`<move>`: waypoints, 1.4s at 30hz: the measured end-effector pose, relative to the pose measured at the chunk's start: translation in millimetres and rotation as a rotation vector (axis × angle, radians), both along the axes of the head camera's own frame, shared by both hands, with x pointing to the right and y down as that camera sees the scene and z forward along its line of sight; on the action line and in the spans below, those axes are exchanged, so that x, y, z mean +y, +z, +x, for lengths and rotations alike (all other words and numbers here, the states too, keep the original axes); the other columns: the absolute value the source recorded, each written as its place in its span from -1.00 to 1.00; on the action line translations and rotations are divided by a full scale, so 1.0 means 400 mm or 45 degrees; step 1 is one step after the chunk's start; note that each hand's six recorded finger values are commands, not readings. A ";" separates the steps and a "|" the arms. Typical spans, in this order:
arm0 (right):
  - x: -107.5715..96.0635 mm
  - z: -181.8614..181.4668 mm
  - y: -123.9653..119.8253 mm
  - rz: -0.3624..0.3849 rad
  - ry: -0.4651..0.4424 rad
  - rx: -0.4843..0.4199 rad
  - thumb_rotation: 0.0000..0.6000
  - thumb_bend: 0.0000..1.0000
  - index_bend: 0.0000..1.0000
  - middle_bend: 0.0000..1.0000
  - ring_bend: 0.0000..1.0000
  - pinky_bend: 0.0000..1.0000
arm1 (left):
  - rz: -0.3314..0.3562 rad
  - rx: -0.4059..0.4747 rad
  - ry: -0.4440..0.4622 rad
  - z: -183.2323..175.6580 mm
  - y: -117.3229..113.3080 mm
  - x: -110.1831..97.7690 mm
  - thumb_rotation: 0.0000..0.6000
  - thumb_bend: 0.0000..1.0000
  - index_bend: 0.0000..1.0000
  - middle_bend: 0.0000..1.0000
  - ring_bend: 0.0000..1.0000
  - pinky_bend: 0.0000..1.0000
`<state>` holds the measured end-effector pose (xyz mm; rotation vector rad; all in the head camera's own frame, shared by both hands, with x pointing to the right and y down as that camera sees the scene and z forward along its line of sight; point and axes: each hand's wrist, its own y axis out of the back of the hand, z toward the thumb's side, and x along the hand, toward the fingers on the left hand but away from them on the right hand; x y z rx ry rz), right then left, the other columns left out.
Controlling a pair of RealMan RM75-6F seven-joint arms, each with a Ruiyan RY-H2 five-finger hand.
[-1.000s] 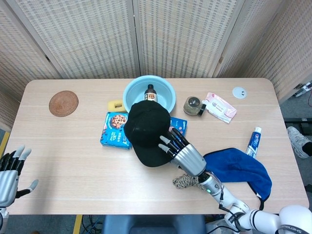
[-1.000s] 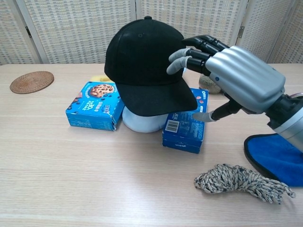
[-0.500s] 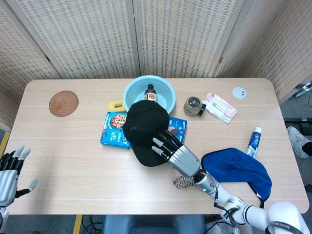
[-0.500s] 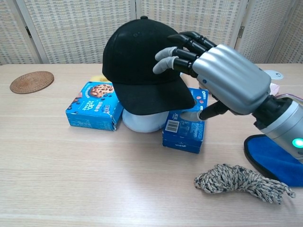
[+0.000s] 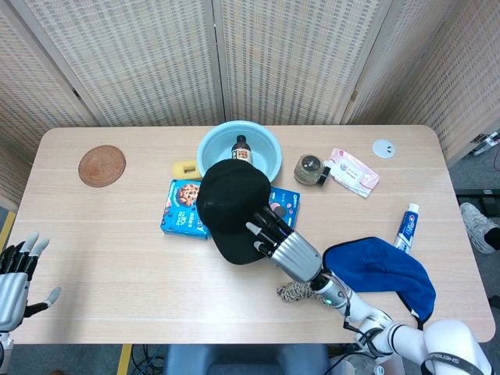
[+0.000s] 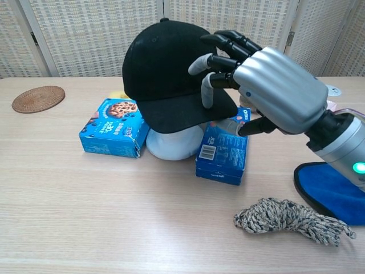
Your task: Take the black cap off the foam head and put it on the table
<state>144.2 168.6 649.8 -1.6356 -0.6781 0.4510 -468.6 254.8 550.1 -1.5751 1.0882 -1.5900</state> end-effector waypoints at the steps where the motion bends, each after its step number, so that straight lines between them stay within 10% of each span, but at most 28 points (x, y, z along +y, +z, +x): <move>1: -0.001 0.000 0.000 0.001 -0.002 0.002 1.00 -0.13 0.28 -0.42 -1.00 -1.00 | 0.000 0.001 0.001 0.000 0.000 0.000 1.00 -0.59 -0.97 -1.00 -1.00 -1.00; 17: -0.049 0.007 -0.035 0.044 0.059 -0.063 1.00 -0.12 0.64 -0.21 -0.79 -1.00 | 0.001 -0.005 0.004 -0.002 -0.003 0.000 1.00 -0.59 -0.97 -1.00 -1.00 -1.00; 42: -0.184 -0.007 -0.122 0.176 0.163 -0.139 1.00 -0.12 0.68 -0.16 -0.71 -1.00 | 0.001 -0.012 0.014 0.003 -0.009 -0.010 1.00 -0.59 -0.97 -1.00 -1.00 -1.00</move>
